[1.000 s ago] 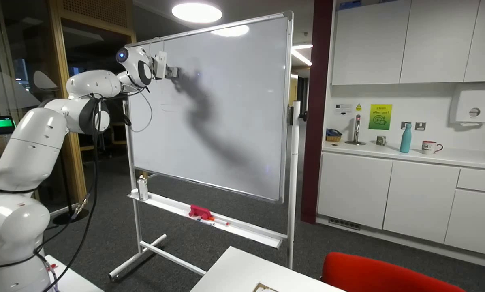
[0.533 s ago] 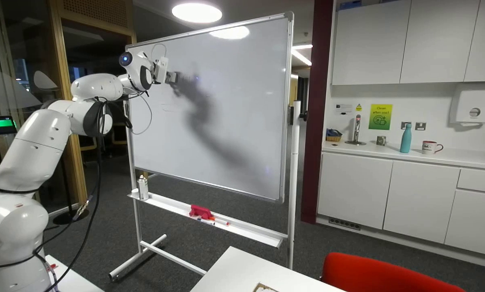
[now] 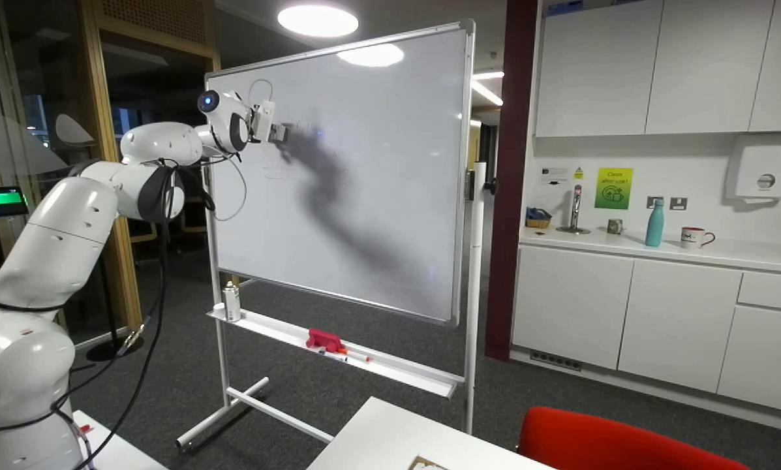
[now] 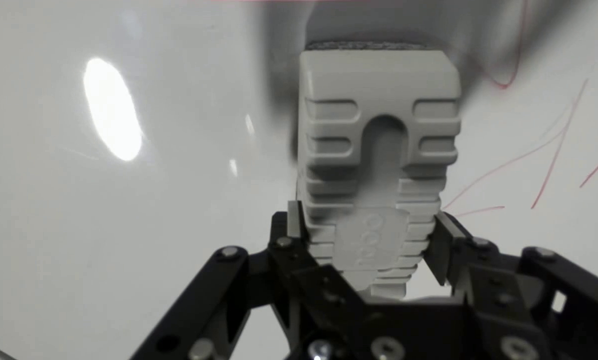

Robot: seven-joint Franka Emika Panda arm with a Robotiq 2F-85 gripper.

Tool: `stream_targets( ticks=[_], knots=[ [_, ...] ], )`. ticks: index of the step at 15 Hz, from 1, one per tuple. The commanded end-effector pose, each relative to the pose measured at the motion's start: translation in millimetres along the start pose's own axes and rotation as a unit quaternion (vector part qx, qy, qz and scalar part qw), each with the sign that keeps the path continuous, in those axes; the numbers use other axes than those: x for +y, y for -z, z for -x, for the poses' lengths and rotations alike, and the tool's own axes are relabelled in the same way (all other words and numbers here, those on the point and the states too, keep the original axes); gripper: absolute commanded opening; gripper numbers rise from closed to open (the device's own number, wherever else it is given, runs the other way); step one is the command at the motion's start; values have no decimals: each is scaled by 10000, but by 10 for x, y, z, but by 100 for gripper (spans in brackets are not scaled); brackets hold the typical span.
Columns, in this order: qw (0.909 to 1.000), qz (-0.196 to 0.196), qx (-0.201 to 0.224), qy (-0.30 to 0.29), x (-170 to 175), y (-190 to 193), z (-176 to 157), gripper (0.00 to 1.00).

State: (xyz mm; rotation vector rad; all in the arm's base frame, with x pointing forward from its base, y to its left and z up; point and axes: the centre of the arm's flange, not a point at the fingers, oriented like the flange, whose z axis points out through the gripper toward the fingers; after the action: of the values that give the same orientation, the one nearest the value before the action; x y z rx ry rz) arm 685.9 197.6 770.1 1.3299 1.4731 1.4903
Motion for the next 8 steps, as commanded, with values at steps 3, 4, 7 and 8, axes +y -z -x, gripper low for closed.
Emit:
stream_targets(
  ticks=[3, 4, 7, 8],
  knots=[
    [10000, -82, 7, 9, -55, -148, 222, 34],
    [10000, 23, 32, 22, 59, -96, 161, 34],
    [9997, 226, 108, 32, 297, 34, 8, 34],
    [9994, 302, 148, 21, 379, 72, -56, 34]
  ],
)
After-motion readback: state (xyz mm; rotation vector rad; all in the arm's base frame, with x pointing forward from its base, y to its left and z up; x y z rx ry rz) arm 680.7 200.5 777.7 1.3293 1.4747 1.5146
